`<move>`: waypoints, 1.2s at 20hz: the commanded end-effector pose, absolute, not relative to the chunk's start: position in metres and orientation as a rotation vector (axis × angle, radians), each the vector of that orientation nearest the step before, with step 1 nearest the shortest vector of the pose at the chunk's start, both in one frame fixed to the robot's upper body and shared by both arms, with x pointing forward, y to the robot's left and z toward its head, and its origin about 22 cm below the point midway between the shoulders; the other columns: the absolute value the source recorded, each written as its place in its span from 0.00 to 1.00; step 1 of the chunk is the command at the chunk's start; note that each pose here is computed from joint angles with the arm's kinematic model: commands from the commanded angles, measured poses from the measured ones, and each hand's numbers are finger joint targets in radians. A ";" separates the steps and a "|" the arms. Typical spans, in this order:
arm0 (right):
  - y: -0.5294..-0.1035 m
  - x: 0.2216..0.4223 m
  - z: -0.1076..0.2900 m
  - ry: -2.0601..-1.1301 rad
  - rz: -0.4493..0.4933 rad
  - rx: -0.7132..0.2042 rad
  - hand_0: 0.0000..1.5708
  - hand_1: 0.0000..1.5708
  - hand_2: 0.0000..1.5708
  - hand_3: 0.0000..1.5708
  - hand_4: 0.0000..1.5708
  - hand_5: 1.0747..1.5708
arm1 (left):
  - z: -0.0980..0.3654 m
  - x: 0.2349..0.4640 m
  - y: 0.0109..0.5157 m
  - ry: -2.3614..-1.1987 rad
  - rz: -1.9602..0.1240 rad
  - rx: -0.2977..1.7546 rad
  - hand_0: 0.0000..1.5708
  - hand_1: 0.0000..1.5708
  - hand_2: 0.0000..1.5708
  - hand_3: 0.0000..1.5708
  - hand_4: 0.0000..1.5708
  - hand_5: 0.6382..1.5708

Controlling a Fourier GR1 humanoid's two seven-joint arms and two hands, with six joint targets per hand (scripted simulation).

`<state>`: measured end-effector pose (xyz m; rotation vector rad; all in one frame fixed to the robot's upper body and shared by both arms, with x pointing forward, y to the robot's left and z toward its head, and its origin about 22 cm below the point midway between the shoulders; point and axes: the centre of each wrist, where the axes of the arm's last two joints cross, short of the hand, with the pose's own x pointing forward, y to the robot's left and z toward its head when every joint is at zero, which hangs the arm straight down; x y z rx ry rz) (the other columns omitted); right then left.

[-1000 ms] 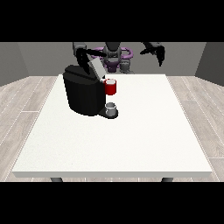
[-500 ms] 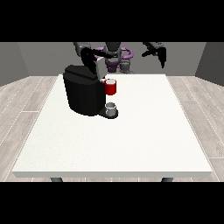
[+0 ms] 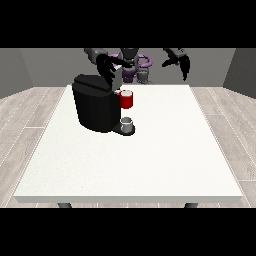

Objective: Insert the coffee pod into the coffee machine and close the lid

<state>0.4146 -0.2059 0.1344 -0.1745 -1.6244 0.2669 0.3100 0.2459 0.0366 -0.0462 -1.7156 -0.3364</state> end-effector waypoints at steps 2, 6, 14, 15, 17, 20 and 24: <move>-0.148 0.412 0.162 -1.782 0.439 -0.118 0.00 0.00 0.00 0.00 0.07 1.00 | 0.039 0.316 0.242 -1.734 -0.358 -0.026 0.00 0.00 0.00 0.00 0.21 1.00; -0.151 0.414 0.180 -1.800 0.418 -0.177 0.00 0.00 0.00 0.00 0.14 1.00 | 0.038 0.313 0.224 -1.745 -0.411 -0.092 0.00 0.00 0.00 0.00 0.21 1.00; -0.176 0.418 0.222 -1.816 0.356 -0.276 0.00 0.00 0.00 0.00 0.06 1.00 | 0.066 0.324 0.203 -1.828 -0.470 -0.155 0.00 0.00 0.00 0.00 0.26 1.00; -0.168 0.413 0.224 -1.830 0.381 -0.274 0.00 0.00 0.00 0.00 0.09 1.00 | 0.061 0.325 0.202 -1.813 -0.465 -0.143 0.00 0.00 0.00 0.00 0.28 1.00; -0.171 0.409 0.250 -1.842 0.401 -0.309 0.00 0.00 0.00 0.00 0.00 1.00 | 0.071 0.333 0.208 -1.827 -0.492 -0.157 0.00 0.00 0.00 0.00 0.25 1.00; -0.182 0.407 0.266 -1.852 0.364 -0.377 0.00 0.00 0.00 0.00 0.00 1.00 | 0.075 0.334 0.193 -1.854 -0.524 -0.188 0.00 0.00 0.00 0.00 0.27 1.00; -0.193 0.406 0.268 -1.851 0.362 -0.415 0.00 0.00 0.00 0.00 0.00 1.00 | 0.089 0.338 0.180 -1.885 -0.541 -0.225 0.00 0.00 0.00 0.00 0.28 1.00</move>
